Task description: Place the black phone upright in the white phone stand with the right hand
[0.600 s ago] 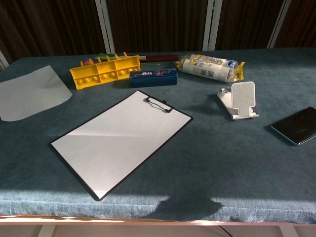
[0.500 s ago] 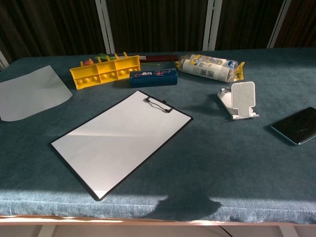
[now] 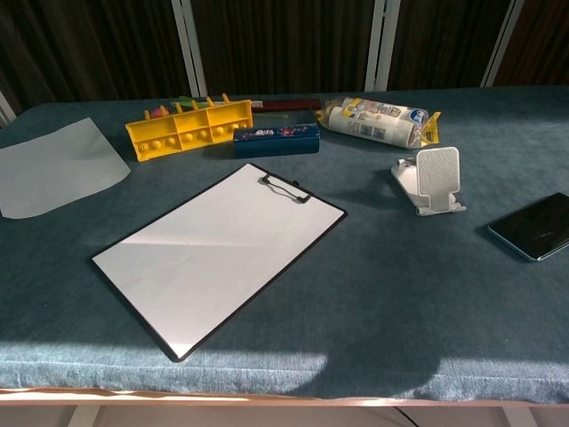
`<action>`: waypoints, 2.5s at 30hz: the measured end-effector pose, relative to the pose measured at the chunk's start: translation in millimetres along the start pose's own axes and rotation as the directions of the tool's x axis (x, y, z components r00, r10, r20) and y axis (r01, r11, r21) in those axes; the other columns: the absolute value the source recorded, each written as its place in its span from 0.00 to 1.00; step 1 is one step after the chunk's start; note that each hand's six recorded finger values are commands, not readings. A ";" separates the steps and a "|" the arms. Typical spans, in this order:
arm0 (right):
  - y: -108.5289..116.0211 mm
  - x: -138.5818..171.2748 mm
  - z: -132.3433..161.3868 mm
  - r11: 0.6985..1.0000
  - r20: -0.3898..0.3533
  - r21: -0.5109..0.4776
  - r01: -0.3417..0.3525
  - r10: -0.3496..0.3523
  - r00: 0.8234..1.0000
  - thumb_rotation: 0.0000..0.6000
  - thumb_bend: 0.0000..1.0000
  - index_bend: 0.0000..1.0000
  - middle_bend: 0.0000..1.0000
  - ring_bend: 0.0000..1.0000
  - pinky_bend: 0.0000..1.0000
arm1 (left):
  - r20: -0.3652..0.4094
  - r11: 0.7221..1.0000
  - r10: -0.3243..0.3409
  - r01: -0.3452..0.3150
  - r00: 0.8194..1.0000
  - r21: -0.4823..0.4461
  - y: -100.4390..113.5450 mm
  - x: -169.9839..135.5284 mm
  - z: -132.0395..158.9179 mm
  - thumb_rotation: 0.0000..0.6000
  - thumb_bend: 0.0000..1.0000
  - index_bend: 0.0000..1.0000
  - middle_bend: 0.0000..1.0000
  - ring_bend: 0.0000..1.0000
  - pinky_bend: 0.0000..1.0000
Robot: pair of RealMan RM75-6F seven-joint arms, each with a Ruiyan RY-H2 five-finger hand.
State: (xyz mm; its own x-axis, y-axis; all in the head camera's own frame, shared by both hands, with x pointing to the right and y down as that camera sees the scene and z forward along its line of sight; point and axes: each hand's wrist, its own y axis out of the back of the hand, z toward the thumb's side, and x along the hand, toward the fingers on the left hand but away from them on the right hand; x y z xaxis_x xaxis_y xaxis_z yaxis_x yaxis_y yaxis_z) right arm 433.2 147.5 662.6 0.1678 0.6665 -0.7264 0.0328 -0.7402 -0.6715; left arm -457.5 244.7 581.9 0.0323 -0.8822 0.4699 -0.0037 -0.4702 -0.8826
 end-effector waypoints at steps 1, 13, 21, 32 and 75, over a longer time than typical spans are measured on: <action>2.5 -7.4 -1.3 1.000 -0.009 0.011 -0.011 0.011 1.000 1.00 0.33 0.03 0.07 0.00 0.00 | -0.001 1.000 -0.003 0.003 1.000 0.002 -0.8 0.6 0.1 1.00 0.39 0.00 0.00 0.00 0.05; -8.2 -51.3 11.2 0.964 -0.071 0.178 -0.198 0.213 0.974 1.00 0.33 0.11 0.12 0.00 0.00 | 0.011 0.999 -0.046 0.046 0.999 0.026 -11.9 6.9 7.4 1.00 0.39 0.00 0.00 0.00 0.05; -16.5 -56.7 18.7 0.960 -0.096 0.185 -0.210 0.231 0.968 1.00 0.33 0.20 0.18 0.00 0.00 | 0.005 0.998 -0.051 0.051 0.999 0.028 -13.2 7.7 7.1 1.00 0.38 0.00 0.00 0.00 0.05; -24.4 -66.9 24.1 0.955 -0.100 0.202 -0.218 0.242 0.965 1.00 0.33 0.32 0.25 0.00 0.00 | 0.005 0.999 -0.042 0.042 0.999 0.023 -10.7 6.4 6.4 1.00 0.39 0.00 0.00 0.00 0.05; -26.6 -63.2 22.3 0.931 -0.083 0.332 -0.153 0.191 0.978 1.00 0.33 0.71 0.50 0.29 0.18 | 0.012 0.999 -0.039 0.038 0.999 0.013 -7.6 3.2 5.8 1.00 0.39 0.00 0.00 0.00 0.05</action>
State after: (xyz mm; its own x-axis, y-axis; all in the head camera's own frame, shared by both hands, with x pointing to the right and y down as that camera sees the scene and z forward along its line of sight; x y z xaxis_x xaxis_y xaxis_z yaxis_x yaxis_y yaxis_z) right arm 399.7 127.1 723.2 0.2526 0.5033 -0.8264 -0.3219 -0.7617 -0.5623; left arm -451.6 245.6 589.9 0.0447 -0.8630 0.5032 0.0110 -0.5033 -0.8640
